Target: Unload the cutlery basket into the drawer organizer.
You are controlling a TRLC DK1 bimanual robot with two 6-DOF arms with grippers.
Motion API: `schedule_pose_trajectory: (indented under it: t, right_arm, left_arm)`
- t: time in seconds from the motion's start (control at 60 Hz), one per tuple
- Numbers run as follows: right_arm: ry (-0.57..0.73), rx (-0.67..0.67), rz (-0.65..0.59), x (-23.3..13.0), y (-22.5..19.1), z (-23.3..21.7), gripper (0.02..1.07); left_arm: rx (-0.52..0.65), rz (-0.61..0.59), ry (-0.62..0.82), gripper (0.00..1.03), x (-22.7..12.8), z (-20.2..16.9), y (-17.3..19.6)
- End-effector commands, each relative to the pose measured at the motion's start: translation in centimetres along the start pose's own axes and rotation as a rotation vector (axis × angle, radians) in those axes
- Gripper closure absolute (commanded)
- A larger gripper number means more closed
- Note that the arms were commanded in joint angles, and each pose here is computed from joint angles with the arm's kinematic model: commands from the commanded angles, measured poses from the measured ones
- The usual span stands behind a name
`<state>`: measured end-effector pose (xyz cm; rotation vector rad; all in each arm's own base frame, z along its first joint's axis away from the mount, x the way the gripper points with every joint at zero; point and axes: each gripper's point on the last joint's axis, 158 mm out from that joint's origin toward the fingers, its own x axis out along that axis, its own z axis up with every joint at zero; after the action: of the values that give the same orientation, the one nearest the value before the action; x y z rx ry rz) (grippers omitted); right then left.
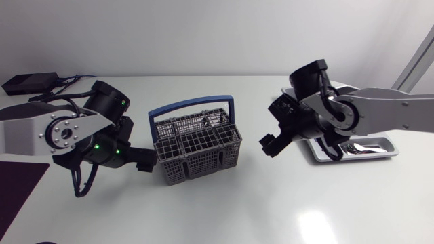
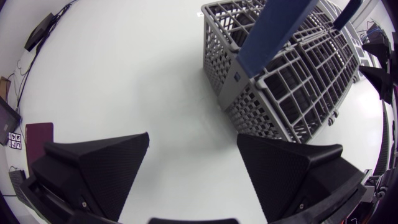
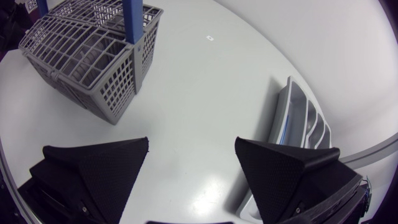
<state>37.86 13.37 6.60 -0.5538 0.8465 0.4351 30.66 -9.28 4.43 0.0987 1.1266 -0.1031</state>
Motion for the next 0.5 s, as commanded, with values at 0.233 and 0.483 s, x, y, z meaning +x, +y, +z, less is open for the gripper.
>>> schedule_pose_trajectory:
  t: [0.233, 0.483]
  right_arm:
    - [0.009, 0.049, 0.059, 2.3, 3.1, 3.0, 0.07]
    - [-0.026, 0.020, 0.106, 1.7, 6.0, 4.7, 0.07]
  left_arm:
    - [-0.018, 0.010, -0.043, 0.04, 1.9, 3.7, 0.4]
    - [-0.020, 0.014, -0.061, 0.04, 3.1, 5.8, 0.4]
